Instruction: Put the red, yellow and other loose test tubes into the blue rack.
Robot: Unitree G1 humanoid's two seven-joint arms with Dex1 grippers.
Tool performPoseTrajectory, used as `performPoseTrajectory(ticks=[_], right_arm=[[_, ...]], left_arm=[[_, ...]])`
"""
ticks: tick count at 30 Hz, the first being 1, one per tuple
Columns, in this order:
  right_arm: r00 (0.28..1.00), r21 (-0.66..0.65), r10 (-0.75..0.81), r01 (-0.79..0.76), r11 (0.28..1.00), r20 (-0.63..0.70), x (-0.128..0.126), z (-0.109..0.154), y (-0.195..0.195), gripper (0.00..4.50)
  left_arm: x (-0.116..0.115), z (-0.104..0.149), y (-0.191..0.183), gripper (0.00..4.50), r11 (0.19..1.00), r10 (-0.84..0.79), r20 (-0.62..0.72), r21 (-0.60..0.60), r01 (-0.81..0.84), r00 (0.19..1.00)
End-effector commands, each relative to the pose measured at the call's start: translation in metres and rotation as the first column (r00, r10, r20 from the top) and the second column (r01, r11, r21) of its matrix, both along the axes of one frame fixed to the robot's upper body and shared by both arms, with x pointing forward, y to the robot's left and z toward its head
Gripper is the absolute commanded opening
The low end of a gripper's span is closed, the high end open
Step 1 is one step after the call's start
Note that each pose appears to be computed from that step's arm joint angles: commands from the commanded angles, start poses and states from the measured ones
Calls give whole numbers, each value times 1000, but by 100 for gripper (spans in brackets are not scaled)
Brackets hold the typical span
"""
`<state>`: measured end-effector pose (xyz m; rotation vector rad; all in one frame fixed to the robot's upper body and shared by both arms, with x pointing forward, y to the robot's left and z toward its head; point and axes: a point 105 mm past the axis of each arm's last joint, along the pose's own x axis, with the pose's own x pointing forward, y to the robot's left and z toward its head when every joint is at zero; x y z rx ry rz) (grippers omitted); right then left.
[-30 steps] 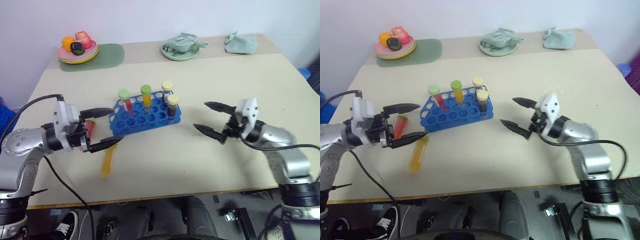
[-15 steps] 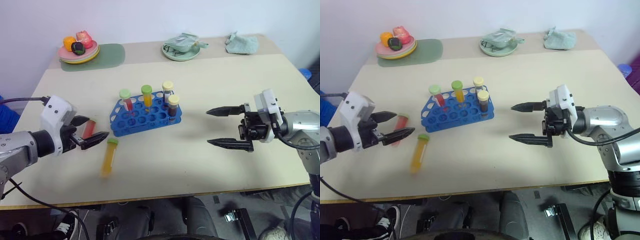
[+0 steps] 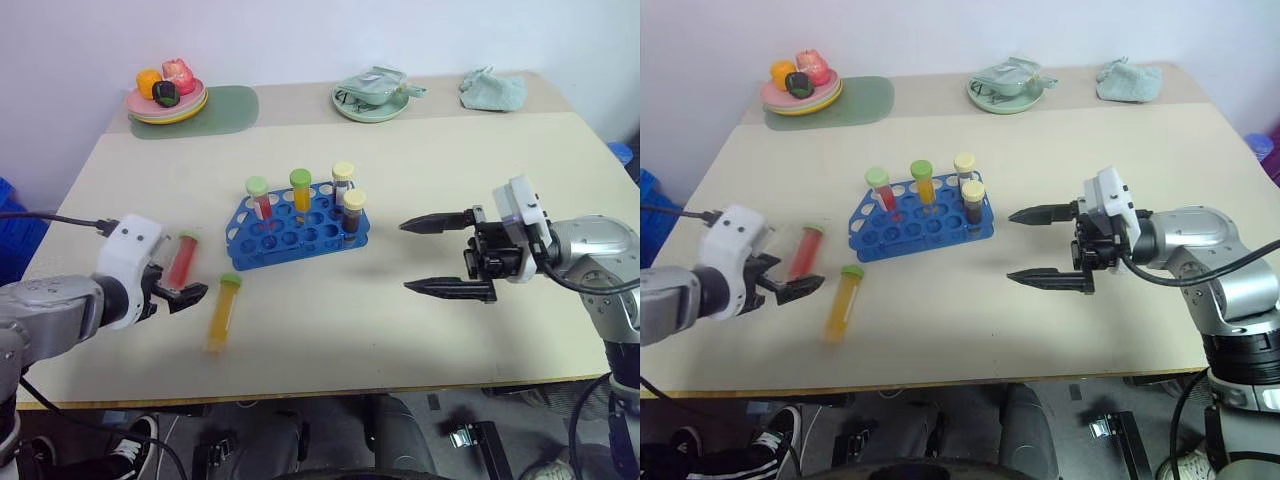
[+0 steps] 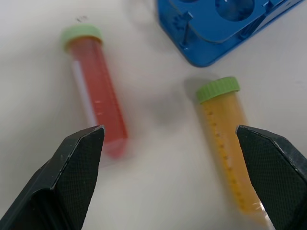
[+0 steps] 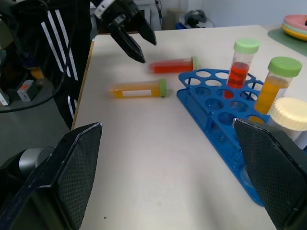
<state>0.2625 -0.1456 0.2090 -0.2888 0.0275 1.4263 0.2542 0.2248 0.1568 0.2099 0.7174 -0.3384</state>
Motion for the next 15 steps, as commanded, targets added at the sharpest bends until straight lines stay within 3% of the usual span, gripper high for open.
performPoseTrajectory(ticks=[1,8,15], right_arm=[[999,7,13,-13,1000,37,-6,9,5,444],[999,18,-10,9,1000,37,-8,10,7,444],[999,15,-20,19,1000,33,-10,4,7,444]], left_arm=[[-2,2,0,450,1000,-1,-63,14,2,998],[-9,-6,-14,450,992,44,-235,-105,-70,971],[6,-11,-18,450,985,103,-215,-115,-130,971]])
